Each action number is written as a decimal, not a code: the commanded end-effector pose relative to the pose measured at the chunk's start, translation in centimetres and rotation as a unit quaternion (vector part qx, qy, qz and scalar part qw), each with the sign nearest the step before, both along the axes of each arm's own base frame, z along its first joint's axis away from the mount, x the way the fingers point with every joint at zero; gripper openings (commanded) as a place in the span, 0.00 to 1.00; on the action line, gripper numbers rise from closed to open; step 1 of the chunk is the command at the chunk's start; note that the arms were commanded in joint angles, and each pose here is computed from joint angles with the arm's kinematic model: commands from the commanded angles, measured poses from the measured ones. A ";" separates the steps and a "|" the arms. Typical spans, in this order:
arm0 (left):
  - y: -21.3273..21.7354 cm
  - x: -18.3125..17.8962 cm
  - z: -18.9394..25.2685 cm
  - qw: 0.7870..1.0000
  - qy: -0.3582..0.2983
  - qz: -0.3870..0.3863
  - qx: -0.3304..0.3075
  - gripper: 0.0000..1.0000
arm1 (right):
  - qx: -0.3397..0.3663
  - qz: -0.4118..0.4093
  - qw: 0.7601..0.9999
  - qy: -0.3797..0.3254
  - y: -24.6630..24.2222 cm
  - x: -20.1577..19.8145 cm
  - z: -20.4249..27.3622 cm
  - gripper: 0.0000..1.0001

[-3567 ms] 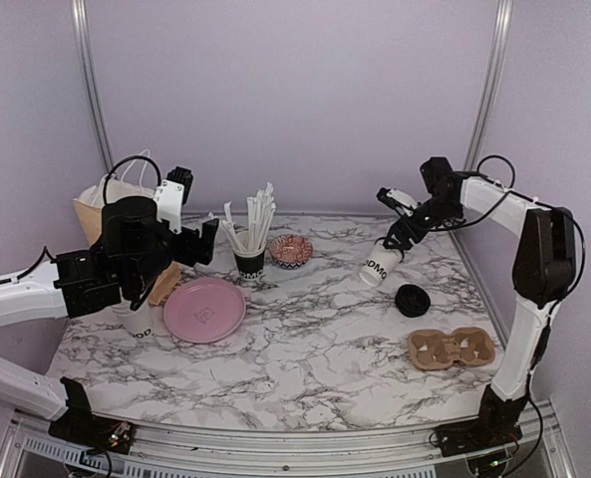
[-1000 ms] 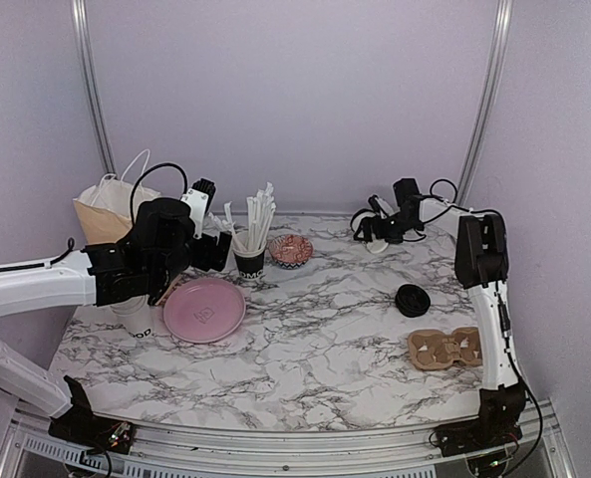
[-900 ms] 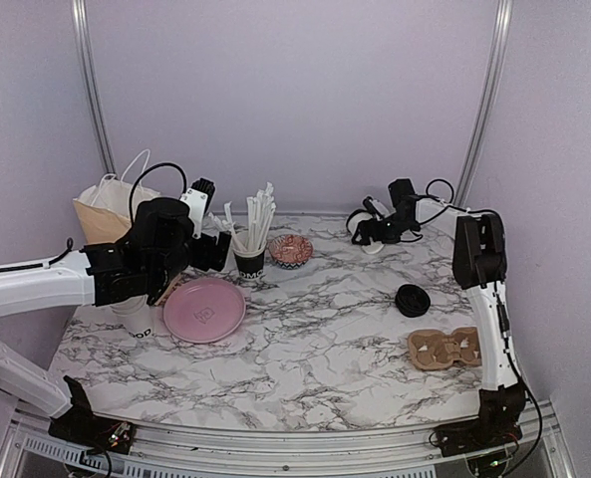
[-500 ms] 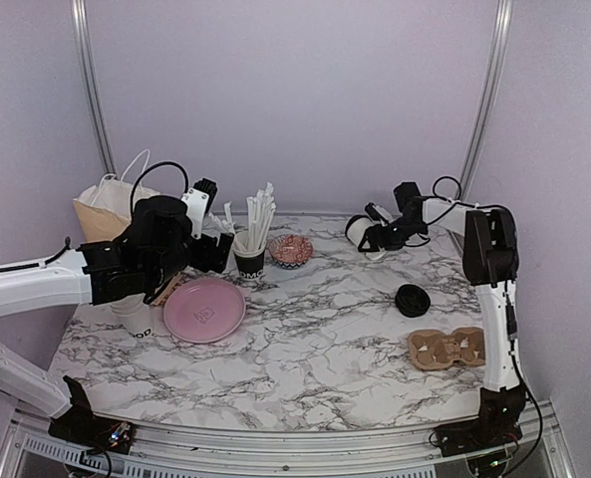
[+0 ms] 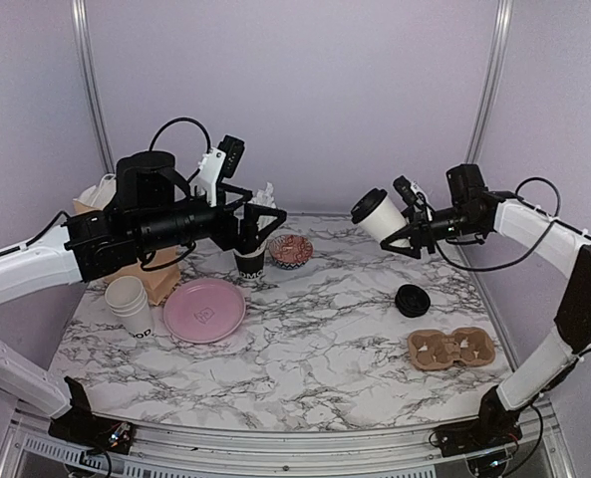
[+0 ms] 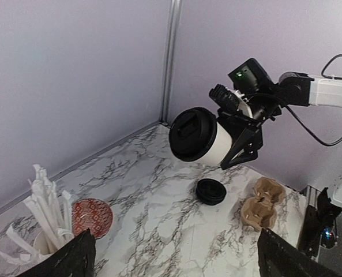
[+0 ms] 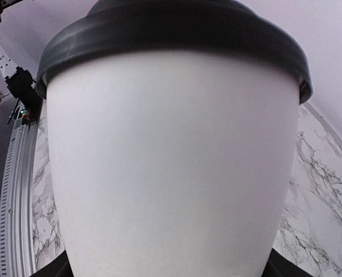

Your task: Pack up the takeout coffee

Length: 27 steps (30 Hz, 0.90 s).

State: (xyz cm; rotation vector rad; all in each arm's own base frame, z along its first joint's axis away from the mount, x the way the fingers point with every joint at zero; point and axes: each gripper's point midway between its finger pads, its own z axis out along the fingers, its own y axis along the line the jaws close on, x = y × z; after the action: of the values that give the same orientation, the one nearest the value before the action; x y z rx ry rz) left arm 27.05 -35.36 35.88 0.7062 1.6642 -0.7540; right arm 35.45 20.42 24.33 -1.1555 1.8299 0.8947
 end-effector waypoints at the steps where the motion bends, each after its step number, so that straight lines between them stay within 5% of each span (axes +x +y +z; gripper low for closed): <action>1: -5.3 -5.7 1.5 0.990 -0.006 -0.142 -0.013 0.99 | 0.042 0.137 0.988 -0.056 2.0 -6.7 1.1 0.75; 7: -8.1 -10.7 0.2 0.967 -0.035 -0.253 0.016 0.99 | 0.045 0.213 0.970 -0.107 3.4 -12.9 3.4 0.76; 16: -9.5 -12.0 -1.7 0.956 -0.065 -0.281 0.045 0.99 | 0.028 0.261 0.954 -0.146 5.1 -18.0 4.8 0.76; 27: -9.3 -12.6 -4.2 0.950 -0.064 -0.296 0.070 0.99 | -0.026 0.199 0.972 -0.126 5.6 -14.6 -0.3 0.72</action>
State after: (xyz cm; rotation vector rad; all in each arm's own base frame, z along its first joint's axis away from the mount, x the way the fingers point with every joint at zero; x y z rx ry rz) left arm 15.51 -45.01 32.43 1.3130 1.4298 -0.9720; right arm 19.13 25.60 25.10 -1.6446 1.4068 0.9304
